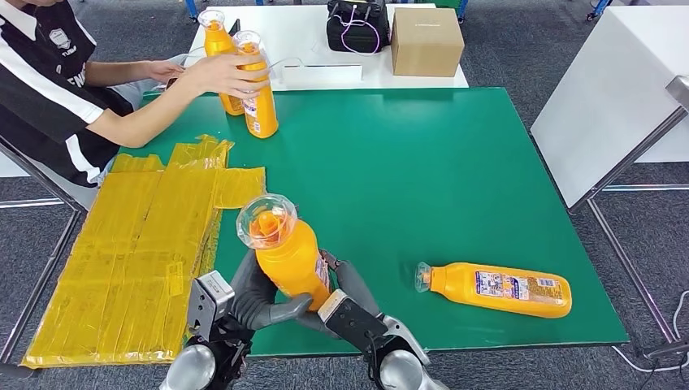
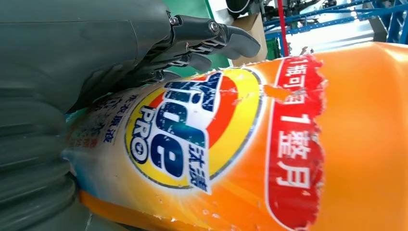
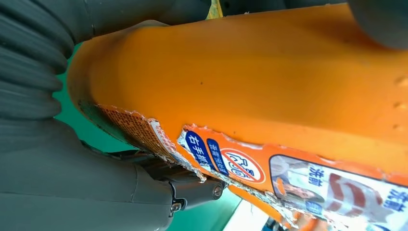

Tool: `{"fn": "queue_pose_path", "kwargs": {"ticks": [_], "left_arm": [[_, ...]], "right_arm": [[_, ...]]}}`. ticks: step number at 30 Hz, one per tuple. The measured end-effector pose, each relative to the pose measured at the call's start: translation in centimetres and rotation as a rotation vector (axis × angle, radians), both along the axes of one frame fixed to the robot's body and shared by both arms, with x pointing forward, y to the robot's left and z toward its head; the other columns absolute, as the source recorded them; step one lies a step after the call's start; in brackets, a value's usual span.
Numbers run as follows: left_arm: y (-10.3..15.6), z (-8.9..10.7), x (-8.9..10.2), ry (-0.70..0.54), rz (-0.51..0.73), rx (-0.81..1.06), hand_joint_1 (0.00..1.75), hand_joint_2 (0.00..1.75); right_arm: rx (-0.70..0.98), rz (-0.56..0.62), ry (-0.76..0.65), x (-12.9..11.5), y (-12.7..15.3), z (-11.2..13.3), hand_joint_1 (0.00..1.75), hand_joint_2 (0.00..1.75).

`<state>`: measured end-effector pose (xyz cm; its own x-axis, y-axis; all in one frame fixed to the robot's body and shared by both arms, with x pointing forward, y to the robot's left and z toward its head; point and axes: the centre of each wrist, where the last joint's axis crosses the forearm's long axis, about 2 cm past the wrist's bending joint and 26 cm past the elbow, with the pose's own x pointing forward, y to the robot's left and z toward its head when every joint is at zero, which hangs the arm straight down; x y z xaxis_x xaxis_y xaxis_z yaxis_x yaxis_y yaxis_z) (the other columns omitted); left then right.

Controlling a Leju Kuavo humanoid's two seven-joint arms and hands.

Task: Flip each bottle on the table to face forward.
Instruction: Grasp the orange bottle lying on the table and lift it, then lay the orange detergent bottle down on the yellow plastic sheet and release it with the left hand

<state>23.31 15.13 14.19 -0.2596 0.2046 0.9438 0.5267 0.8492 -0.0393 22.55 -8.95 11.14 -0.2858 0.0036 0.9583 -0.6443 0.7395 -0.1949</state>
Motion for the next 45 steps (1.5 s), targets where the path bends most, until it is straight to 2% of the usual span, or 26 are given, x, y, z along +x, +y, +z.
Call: {"fn": "queue_pose_path", "kwargs": {"ticks": [10,14,19,38,39,42,43,45], "left_arm": [[0.0,0.1,0.2,-0.01,0.004,0.002,0.0,1.75],[-0.2,0.3,0.2,-0.054,0.079,-0.073,1.75,1.75],[-0.6,1.0,0.0,-0.07,0.14,-0.159,1.75,1.75],[-0.8,1.2,0.3,-0.037,0.097,-0.175,1.75,1.75],[-0.8,1.2,0.3,-0.037,0.095,-0.174,1.75,1.75],[-0.8,1.2,0.3,-0.036,0.088,-0.171,1.75,1.75],[-0.8,1.2,0.3,-0.037,0.087,-0.169,1.75,1.75],[-0.8,1.2,0.2,-0.042,0.088,-0.16,1.75,1.75]], "right_arm": [[0.008,0.049,0.082,0.0,0.1,-1.2,1.75,1.75],[-0.008,0.066,0.125,-0.1,0.1,-2.0,1.75,1.75],[-0.011,0.076,0.134,0.2,0.2,-2.1,1.75,1.75],[-0.003,0.065,0.134,0.1,0.3,-2.3,1.75,1.75],[-0.003,0.06,0.131,0.0,0.3,-2.3,1.56,1.75],[-0.002,0.045,0.119,-0.2,0.3,-2.3,0.26,1.75],[0.0,0.042,0.112,-0.3,0.2,-2.2,0.0,1.75],[0.01,0.038,0.098,-0.5,0.2,-2.0,0.0,1.75]]}}
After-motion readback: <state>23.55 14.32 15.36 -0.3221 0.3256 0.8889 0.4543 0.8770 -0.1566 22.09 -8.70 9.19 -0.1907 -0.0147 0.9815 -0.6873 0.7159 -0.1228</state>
